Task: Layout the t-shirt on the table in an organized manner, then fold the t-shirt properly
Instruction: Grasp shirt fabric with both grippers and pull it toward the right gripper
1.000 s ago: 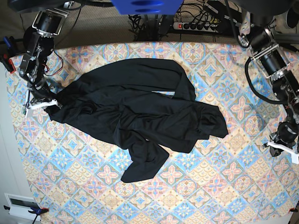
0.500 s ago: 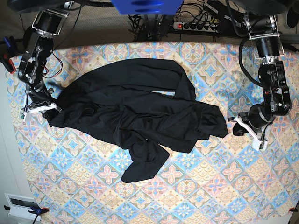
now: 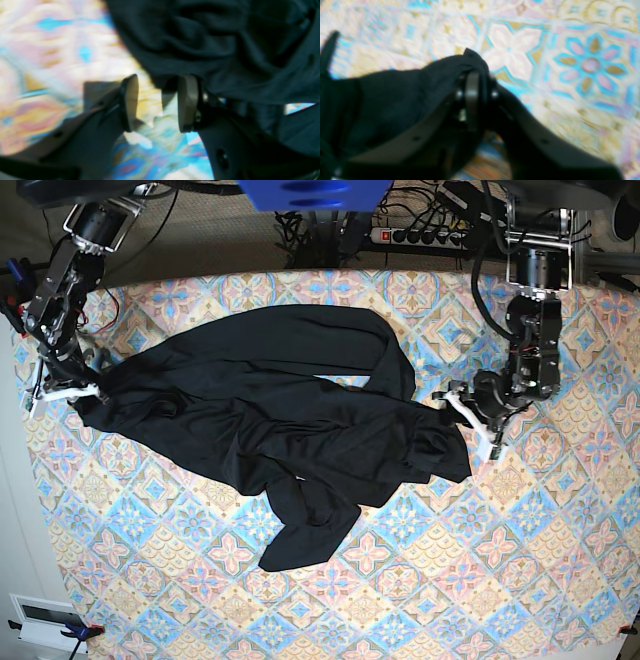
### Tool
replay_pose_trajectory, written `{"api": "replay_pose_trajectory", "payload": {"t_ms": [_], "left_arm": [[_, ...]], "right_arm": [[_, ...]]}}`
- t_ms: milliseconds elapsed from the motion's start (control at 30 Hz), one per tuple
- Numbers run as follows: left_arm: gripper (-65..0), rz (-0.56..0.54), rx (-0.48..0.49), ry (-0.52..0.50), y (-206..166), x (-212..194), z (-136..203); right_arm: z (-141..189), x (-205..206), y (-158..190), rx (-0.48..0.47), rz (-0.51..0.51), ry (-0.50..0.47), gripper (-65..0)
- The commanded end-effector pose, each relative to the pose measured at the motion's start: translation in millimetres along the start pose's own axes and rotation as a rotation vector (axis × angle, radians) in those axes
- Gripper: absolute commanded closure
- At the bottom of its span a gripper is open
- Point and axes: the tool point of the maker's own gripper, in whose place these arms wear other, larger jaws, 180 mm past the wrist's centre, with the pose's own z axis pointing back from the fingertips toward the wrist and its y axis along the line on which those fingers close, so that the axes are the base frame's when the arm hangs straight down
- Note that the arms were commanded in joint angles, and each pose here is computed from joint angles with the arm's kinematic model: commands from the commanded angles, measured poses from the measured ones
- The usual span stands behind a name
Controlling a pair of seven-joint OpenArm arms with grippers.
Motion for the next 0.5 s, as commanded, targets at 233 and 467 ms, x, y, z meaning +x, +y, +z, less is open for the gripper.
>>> {"api": "replay_pose_trajectory", "payload": {"t_ms": [233, 467], "left_arm": [[-11.4, -0.058, 0.016, -0.030, -19.2, 9.6, -10.7], [0.0, -0.069, 0.026, -0.021, -16.3, 4.8, -9.9]], "right_arm": [[26.0, 53.8, 24.7, -0.014, 0.168, -0.163, -20.9], [24.0, 24.8, 125.6, 0.210, 0.355, -0.119, -21.1]]}}
